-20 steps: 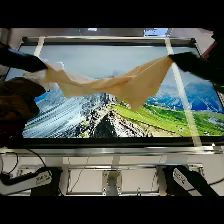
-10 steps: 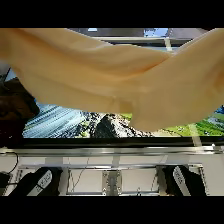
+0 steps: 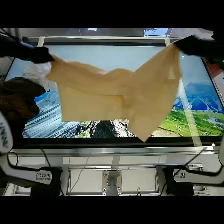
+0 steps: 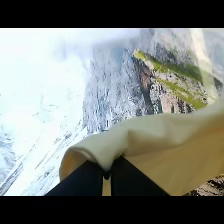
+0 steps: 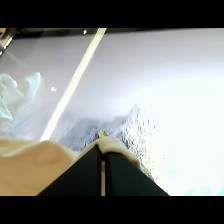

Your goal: Fold the shirts.

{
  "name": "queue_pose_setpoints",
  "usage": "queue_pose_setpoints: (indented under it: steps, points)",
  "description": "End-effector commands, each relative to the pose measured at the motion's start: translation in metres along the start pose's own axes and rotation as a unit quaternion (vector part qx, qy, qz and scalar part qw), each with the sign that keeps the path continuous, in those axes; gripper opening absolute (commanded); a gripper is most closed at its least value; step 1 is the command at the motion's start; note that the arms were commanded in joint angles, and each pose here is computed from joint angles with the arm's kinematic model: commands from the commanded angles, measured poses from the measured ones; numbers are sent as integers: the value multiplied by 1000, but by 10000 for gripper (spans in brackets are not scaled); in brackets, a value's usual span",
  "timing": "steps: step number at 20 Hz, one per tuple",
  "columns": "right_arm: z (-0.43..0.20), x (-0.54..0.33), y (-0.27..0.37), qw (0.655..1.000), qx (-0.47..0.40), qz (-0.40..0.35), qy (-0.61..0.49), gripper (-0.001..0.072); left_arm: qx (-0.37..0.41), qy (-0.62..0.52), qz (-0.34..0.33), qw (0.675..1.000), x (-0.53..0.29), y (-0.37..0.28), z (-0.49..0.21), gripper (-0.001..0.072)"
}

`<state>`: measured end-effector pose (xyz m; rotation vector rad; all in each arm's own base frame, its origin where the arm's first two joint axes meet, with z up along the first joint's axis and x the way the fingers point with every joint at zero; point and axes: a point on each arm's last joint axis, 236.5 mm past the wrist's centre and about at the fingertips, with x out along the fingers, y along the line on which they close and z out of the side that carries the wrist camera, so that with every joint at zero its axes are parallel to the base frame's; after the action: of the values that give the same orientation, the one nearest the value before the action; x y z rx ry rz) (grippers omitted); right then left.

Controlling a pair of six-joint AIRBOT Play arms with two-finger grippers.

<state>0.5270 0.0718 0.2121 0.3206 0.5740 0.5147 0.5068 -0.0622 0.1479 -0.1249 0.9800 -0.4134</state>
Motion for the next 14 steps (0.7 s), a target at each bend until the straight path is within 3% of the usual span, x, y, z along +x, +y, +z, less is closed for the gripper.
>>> queue_pose_setpoints:
  steps: [1,2,3,4,7,10,14]
  points:
    - [-66,127,-53,998,0,-57,38,76,-85,30,-11,996,127,36,-15,321]
    - [-67,144,-63,997,5,-73,17,242,-108,-1,-18,994,142,41,-3,699]
    - [-61,154,-73,996,5,-91,-9,398,-128,-43,-15,991,148,49,15,701]
    - [-51,154,-82,994,3,-107,-35,417,-136,-90,-10,987,143,56,38,702]
    - [-16,124,-100,989,1,-127,-71,415,-137,-204,-13,969,85,66,105,698]
    - [16,45,-123,985,-21,-158,-68,406,-135,-314,-19,939,-29,70,151,694]
    - [2,-90,-167,971,21,-239,-1,407,-32,-387,80,918,-188,73,139,690]
